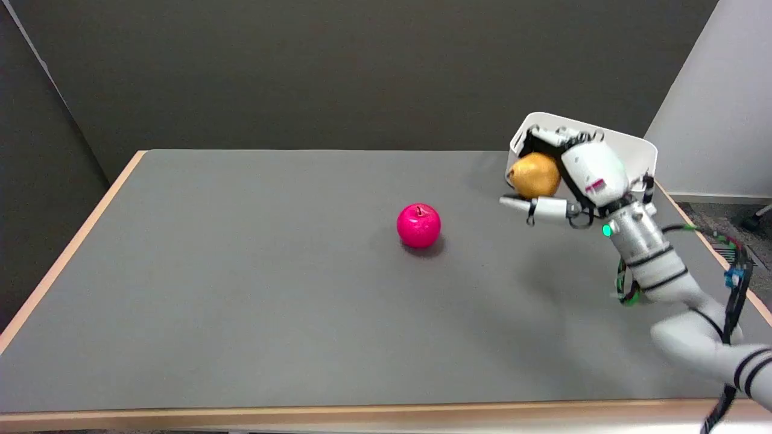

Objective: Place the yellow pear into the white box.

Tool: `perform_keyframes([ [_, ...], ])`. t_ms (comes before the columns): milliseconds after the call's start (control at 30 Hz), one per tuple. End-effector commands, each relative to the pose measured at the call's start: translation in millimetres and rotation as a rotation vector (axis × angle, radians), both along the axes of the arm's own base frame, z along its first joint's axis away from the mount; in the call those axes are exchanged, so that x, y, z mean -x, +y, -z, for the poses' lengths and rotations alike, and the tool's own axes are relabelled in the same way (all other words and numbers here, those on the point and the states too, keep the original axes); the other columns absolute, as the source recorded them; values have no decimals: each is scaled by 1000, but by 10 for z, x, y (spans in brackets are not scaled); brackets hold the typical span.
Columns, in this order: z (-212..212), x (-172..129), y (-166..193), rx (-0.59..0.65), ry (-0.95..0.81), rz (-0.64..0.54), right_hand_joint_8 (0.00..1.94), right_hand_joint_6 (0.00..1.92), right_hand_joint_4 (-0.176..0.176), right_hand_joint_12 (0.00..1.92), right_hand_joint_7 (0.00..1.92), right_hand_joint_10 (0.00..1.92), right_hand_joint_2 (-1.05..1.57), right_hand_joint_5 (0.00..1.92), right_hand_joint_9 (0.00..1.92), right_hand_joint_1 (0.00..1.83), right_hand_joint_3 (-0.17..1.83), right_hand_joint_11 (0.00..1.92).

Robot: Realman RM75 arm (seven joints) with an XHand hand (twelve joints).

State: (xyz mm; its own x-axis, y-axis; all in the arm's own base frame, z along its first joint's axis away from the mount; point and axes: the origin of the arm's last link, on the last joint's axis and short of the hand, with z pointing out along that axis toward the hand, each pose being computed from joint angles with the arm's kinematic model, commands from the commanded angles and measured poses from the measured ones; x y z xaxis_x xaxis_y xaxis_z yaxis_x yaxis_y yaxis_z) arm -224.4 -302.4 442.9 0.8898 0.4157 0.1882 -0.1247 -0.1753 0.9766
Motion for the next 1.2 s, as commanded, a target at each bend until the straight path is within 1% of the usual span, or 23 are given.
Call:
perform_keyframes([
  [33,-499,-725,-889,201,66,28,1941,1465,25,1921,1021,1921,948,772,1118,989,609,612],
  [200,-853,-732,-1120,300,-19,114,1941,1465,39,1921,1023,1921,949,771,1125,983,606,621],
  [267,-979,-723,-1180,332,-65,139,1941,1465,39,1921,1023,1921,949,771,1127,983,607,620],
  [400,-1225,-667,-1200,405,-122,186,1941,1467,38,1921,1021,1921,954,768,1130,982,600,600],
  [567,-1493,-597,-1130,494,-170,244,1941,1476,26,1921,1013,1921,963,760,1126,983,592,547],
  [733,-1635,-399,-1000,539,-243,288,1941,1484,21,1921,1011,1921,966,755,1122,982,593,541],
  [833,-1672,-317,-908,546,-280,282,1941,1483,19,1921,1012,1921,966,756,1123,983,592,546],
  [1033,-1642,-165,-826,535,-276,305,1941,1487,9,1921,1008,1921,972,751,1123,985,585,484],
  [1067,-1640,-148,-812,529,-305,300,1941,1499,10,1921,983,1921,985,740,1085,979,573,427],
  [1167,-1622,-116,-790,512,-402,272,1939,1555,7,1921,852,1921,1050,683,904,949,509,170],
  [1200,-1600,-115,-799,505,-419,264,1832,1439,-3,1921,772,1911,997,611,800,939,580,87],
])
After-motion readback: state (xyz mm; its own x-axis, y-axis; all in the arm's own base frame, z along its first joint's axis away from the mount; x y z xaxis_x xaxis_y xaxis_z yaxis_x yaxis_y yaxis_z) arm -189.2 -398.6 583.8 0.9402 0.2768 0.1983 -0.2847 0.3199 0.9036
